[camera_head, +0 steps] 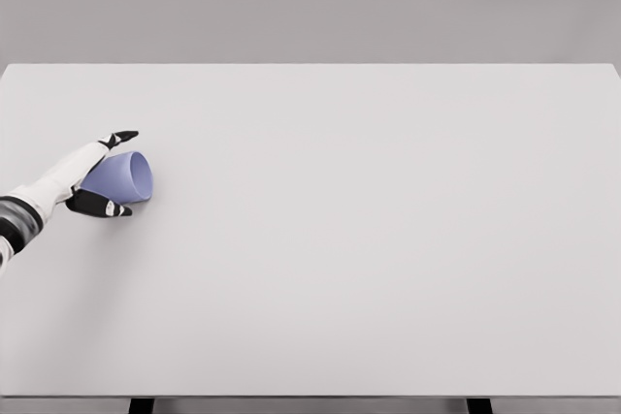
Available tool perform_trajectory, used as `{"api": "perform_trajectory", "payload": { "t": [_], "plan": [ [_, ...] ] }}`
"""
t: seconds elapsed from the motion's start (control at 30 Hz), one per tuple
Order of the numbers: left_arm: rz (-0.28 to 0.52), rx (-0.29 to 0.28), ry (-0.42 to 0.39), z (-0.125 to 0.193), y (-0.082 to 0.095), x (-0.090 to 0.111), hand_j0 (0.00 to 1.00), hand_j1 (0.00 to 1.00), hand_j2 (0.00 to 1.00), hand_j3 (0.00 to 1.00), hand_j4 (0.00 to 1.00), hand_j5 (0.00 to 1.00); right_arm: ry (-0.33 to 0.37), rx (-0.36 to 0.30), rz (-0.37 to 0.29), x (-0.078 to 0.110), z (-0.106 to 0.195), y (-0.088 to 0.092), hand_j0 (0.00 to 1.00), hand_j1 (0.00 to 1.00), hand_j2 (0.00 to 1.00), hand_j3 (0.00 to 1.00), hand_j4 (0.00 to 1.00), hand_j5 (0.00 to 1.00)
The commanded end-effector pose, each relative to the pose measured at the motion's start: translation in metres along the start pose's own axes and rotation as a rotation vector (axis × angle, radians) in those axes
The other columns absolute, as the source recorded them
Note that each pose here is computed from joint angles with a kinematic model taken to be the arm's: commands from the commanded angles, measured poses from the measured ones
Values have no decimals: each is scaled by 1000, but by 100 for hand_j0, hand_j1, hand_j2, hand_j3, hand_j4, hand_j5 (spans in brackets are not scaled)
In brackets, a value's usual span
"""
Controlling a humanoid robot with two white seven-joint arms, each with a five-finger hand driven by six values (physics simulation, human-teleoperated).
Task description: Flip the cup with left arm and place it on the table
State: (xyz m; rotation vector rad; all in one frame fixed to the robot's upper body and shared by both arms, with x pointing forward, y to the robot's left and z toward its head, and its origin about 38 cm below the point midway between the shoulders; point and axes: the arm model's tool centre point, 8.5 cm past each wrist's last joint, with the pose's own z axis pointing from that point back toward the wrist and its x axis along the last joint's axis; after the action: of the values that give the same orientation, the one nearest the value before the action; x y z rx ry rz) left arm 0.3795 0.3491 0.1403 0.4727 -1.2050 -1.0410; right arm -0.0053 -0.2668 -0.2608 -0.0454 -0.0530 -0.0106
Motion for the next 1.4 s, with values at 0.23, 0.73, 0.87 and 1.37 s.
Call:
{"api": "perform_trajectory", "payload": {
  "t": [0.23, 0.73, 0.87, 1.37],
  "plan": [
    [12, -1, 9, -3, -4, -2, 100, 100, 100, 100, 100, 100, 0, 0, 0, 0, 0, 0, 100, 100, 100, 100, 100, 100],
    [15, -11, 13, -3, -7, 0, 79, 79, 79, 79, 79, 79, 0, 0, 0, 0, 0, 0, 100, 100, 100, 100, 100, 100],
    [19, -6, 10, -3, -5, 1, 79, 79, 79, 79, 79, 79, 0, 0, 0, 0, 0, 0, 100, 100, 100, 100, 100, 100],
    [128, 71, -34, -2, 25, 11, 81, 81, 81, 81, 81, 81, 0, 0, 0, 0, 0, 0, 100, 100, 100, 100, 100, 100]
  ]
}}
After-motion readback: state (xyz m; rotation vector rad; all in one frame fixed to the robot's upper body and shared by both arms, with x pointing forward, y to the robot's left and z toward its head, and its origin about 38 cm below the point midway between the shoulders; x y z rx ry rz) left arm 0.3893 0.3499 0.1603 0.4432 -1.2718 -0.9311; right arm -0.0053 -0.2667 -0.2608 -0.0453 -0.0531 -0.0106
